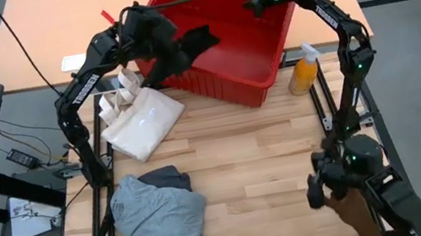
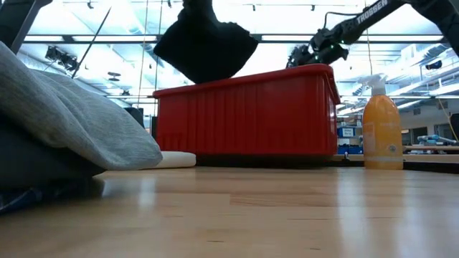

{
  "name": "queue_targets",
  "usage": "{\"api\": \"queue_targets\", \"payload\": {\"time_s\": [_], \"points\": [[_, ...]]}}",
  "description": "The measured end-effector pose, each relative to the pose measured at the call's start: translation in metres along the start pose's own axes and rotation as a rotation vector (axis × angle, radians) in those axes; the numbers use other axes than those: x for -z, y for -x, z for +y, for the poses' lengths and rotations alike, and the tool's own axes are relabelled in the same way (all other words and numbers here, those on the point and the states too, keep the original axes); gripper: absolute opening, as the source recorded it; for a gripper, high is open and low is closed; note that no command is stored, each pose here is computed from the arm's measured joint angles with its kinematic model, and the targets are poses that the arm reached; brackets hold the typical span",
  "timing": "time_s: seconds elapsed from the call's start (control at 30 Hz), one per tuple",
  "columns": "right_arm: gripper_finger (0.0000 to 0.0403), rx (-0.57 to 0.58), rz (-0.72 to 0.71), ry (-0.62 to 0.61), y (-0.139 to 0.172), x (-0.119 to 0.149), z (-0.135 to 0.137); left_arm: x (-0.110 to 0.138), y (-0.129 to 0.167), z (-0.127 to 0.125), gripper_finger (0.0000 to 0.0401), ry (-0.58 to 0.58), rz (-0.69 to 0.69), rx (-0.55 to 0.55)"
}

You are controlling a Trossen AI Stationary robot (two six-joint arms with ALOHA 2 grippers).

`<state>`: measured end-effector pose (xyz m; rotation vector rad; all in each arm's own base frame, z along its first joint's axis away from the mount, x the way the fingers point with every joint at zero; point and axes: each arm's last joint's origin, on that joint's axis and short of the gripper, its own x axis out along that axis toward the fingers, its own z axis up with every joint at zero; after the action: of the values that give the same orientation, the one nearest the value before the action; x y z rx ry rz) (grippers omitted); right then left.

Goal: Fold Laundry from Bin
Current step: Remove the black t-shirt from the red organizer bin and put it on the pile of clothes on the table

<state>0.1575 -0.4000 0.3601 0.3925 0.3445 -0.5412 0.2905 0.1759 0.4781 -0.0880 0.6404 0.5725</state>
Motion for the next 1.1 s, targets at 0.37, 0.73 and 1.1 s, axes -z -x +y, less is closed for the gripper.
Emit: {"api": "queue_targets", "payload": {"time_s": [0.37,0.73,1.1], "points": [[0.0171,-0.257,0.03,0.056,-0.006,-0.031,0.083,0.028,0.04,-0.047,0.0042,-0.044,0.239,0.21],[0.0171,-0.374,-0.002,0.077,0.015,-0.05,0.174,0.043,0.088,-0.084,0.004,-0.187,0.264,0.378],[0.0171,-0.452,0.166,-0.092,0.009,-0.033,0.222,0.061,0.124,-0.138,0.004,-0.427,0.228,0.572]]}}
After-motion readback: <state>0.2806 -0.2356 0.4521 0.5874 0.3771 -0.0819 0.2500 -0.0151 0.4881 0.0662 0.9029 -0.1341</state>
